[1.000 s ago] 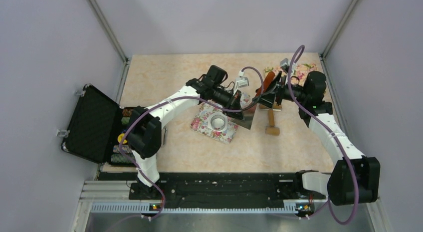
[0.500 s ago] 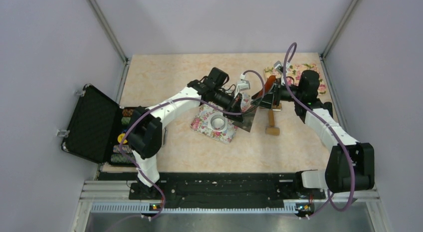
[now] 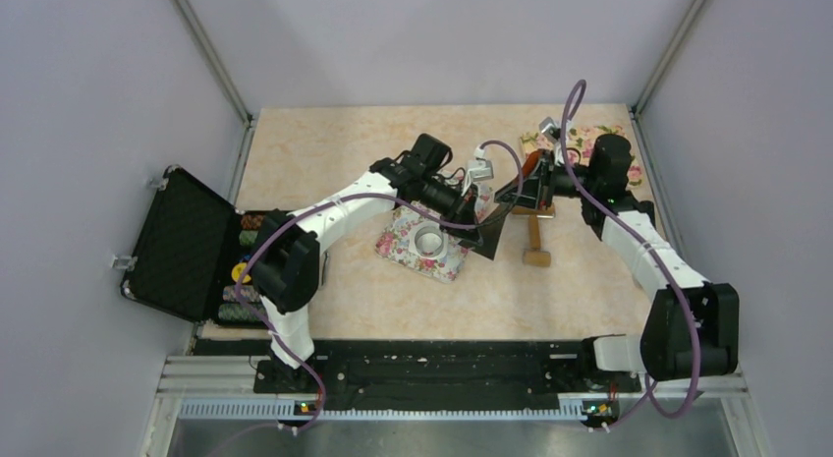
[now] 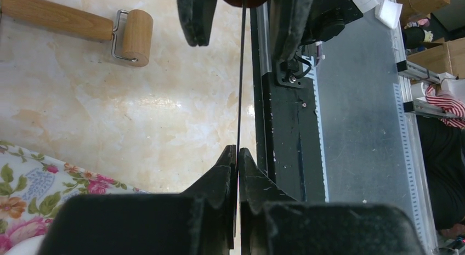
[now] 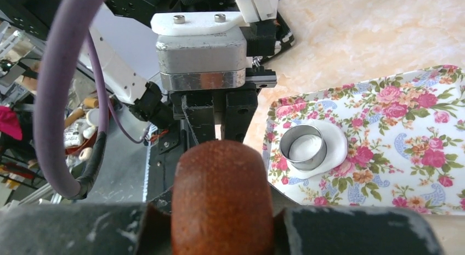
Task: Roll out the dumpling wrappers from the dough
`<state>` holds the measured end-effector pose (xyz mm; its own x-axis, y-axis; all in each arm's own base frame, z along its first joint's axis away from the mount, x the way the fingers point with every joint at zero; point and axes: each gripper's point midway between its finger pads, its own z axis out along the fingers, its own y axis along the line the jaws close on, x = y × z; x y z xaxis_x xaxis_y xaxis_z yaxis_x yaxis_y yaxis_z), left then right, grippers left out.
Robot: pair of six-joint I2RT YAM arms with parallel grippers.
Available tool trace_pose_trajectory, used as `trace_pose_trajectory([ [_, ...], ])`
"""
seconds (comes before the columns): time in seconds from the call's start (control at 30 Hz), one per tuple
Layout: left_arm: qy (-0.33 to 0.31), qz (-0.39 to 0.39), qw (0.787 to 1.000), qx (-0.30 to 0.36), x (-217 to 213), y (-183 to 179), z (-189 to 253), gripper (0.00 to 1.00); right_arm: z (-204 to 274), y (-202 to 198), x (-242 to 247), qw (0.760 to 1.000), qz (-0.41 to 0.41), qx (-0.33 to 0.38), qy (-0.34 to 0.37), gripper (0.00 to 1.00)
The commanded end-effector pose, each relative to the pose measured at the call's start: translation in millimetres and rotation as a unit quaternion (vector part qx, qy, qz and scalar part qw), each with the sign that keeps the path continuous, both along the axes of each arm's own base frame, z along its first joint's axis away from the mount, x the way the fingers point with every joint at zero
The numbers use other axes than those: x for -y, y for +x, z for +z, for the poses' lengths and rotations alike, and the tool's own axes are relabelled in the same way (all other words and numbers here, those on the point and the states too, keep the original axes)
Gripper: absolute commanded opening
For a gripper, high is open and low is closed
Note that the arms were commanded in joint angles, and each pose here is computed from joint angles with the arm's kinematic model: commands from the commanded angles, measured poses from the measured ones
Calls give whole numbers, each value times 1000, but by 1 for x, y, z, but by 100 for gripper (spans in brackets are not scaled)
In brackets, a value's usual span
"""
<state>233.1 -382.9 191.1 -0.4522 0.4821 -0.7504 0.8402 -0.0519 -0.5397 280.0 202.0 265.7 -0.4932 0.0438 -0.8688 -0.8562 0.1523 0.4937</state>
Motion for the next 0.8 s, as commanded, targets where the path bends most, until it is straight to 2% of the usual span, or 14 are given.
trace_pose_trajectory([
  [0.0,-11,9,1000,16,1,2,16,15,26,5,0,995,-17,93,-17,0],
  [0.1,-14,20,999,26,-5,8,27,53,32,12,5,992,-63,110,-30,0],
  [0.2,-30,45,997,49,-20,23,47,88,35,28,15,981,-129,136,-58,0],
  [0.23,-36,59,996,57,-27,30,55,96,36,32,18,976,-148,143,-68,0],
  [0.3,-42,94,992,74,-43,49,68,99,38,39,24,967,-178,160,-85,0],
  [0.4,-15,196,976,98,-75,99,68,99,33,41,23,955,-192,188,-124,0],
  [0.47,31,288,950,116,-100,141,54,99,30,37,18,952,-190,199,-135,0],
  [0.57,115,382,906,140,-135,189,19,99,20,27,0,950,-172,213,-150,0],
  [0.7,216,439,860,141,-162,221,-34,96,7,13,-27,938,-150,254,-184,0],
  [0.77,243,449,849,132,-168,228,-53,94,2,9,-37,934,-144,265,-193,0],
])
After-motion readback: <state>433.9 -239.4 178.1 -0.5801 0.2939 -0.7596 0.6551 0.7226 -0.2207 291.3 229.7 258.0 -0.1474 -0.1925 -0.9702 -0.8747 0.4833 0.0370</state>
